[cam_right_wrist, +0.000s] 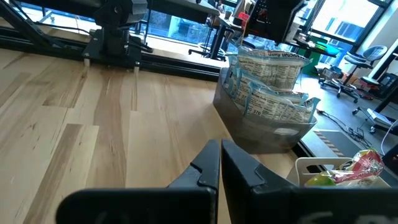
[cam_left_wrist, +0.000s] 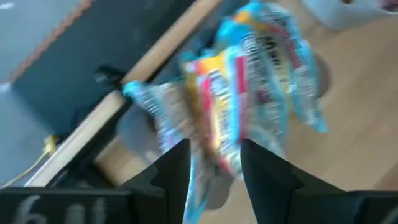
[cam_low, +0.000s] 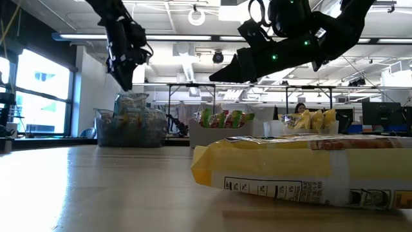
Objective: Sort Maruchan noodles
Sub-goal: Put the blue noodle pack into the black bin, then adjust the blue noodle pack in the bin
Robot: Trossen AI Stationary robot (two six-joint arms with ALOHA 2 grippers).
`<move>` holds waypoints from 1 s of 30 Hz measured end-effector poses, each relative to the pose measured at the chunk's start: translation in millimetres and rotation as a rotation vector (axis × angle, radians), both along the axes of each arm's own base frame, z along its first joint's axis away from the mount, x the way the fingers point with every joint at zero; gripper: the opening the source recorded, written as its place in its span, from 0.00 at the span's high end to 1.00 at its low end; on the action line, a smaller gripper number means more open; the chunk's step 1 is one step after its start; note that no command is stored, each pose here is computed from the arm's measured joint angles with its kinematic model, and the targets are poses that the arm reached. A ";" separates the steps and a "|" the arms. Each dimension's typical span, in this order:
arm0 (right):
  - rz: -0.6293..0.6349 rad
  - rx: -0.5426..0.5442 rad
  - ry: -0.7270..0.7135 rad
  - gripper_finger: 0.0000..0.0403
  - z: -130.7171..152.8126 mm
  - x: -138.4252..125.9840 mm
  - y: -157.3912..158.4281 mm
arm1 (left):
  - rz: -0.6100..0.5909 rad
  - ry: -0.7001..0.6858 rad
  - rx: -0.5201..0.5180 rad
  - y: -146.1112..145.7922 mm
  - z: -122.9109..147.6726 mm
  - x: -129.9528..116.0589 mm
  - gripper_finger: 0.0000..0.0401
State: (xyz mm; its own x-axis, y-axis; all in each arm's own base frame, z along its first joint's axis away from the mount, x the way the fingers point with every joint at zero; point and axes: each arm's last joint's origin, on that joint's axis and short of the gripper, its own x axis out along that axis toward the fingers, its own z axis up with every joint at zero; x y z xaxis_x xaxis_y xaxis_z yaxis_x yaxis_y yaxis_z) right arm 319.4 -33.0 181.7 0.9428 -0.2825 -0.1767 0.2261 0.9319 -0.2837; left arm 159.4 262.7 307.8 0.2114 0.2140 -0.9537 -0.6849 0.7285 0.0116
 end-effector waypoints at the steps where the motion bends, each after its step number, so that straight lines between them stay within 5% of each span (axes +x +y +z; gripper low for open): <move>1: 0.000 0.000 0.000 1.00 0.0 0.0 0.0 | 0.025 0.014 0.017 -2.0 3.5 -2.5 0.67; 8: 0.001 0.000 0.000 1.00 0.1 0.0 0.0 | 0.159 0.104 -0.101 -10.1 -1.6 -23.7 0.67; 16: 0.012 0.005 -0.001 1.00 0.1 0.2 0.3 | 0.129 0.135 -0.110 -9.9 -41.7 -23.3 0.64; 23: 0.012 0.003 -0.001 1.00 0.1 0.2 0.3 | 0.109 0.157 -0.059 -7.1 -51.8 -23.1 0.64; 30: 0.012 0.006 -0.002 1.00 0.1 0.2 0.3 | 0.059 0.122 -0.118 -9.6 -69.3 -22.2 0.64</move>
